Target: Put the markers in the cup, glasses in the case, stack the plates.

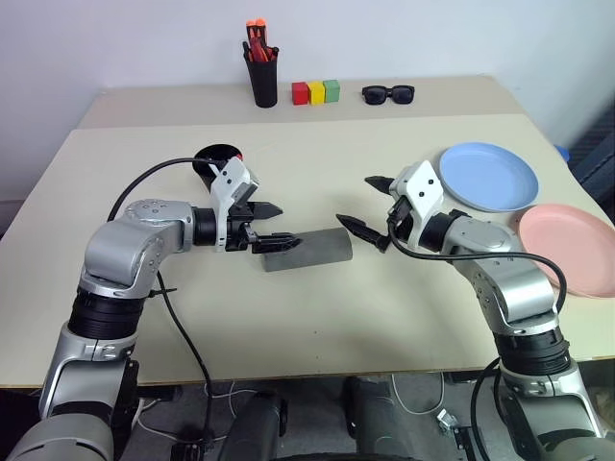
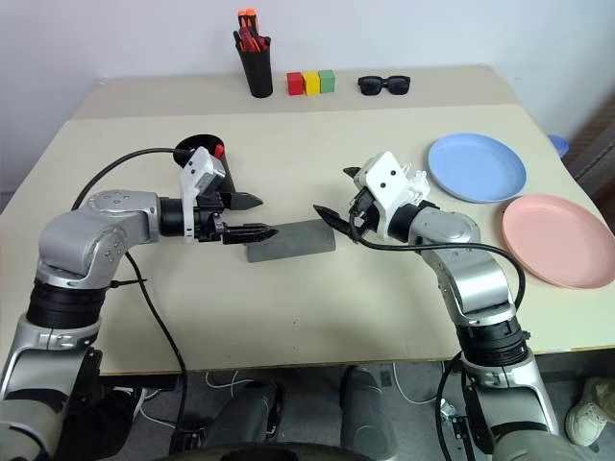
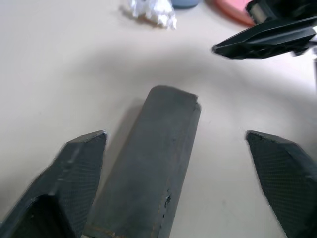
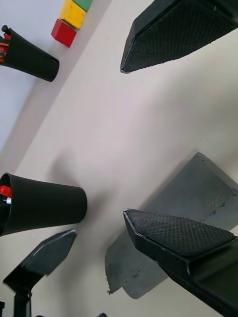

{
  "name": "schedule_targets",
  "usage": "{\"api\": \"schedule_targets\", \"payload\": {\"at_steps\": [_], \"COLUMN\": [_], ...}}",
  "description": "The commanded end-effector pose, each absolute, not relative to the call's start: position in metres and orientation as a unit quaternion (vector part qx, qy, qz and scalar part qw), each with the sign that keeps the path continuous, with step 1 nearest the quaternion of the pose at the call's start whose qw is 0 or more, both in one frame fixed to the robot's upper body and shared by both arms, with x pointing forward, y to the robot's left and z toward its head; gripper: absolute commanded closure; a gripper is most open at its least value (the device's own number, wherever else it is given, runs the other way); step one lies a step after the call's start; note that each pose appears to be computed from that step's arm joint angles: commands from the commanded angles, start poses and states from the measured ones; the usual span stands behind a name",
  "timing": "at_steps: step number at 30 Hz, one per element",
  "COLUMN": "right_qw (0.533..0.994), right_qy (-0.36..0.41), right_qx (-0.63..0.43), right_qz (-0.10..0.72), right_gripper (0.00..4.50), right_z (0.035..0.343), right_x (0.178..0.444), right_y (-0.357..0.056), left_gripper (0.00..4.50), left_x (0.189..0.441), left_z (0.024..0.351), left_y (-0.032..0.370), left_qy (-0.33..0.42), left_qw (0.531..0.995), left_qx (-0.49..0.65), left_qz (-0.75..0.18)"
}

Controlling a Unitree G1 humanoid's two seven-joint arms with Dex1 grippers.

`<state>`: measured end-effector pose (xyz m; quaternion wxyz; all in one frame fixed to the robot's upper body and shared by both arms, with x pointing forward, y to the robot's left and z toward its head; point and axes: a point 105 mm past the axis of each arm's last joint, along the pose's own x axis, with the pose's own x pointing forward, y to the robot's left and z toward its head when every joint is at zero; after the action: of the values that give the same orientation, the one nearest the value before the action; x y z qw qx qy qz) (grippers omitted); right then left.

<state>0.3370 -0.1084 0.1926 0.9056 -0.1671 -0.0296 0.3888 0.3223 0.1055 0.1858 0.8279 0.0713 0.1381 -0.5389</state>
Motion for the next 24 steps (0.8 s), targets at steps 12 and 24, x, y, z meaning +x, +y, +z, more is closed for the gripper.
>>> {"api": "schedule_targets", "payload": {"at_steps": [12,24], "right_qw": [0.957,0.953], "right_qy": [0.063,0.221], "right_qx": [-0.175,-0.207], "right_qz": [0.221,0.009], "right_gripper": [0.0,0.0], "right_z": [0.199,0.165], "right_x": [0.343,0.321], "right_y": [-0.236,-0.351], "left_gripper": [0.07,0.07], "left_x": [0.307,0.305], "left_z": [0.229,0.23], "left_y": [0.111,0.105], "left_qy": [-0.043,-0.095], "left_qw": [0.819,0.798], "left_qx": [0.074,0.097], "left_qz": [-0.567,-0.588]}}
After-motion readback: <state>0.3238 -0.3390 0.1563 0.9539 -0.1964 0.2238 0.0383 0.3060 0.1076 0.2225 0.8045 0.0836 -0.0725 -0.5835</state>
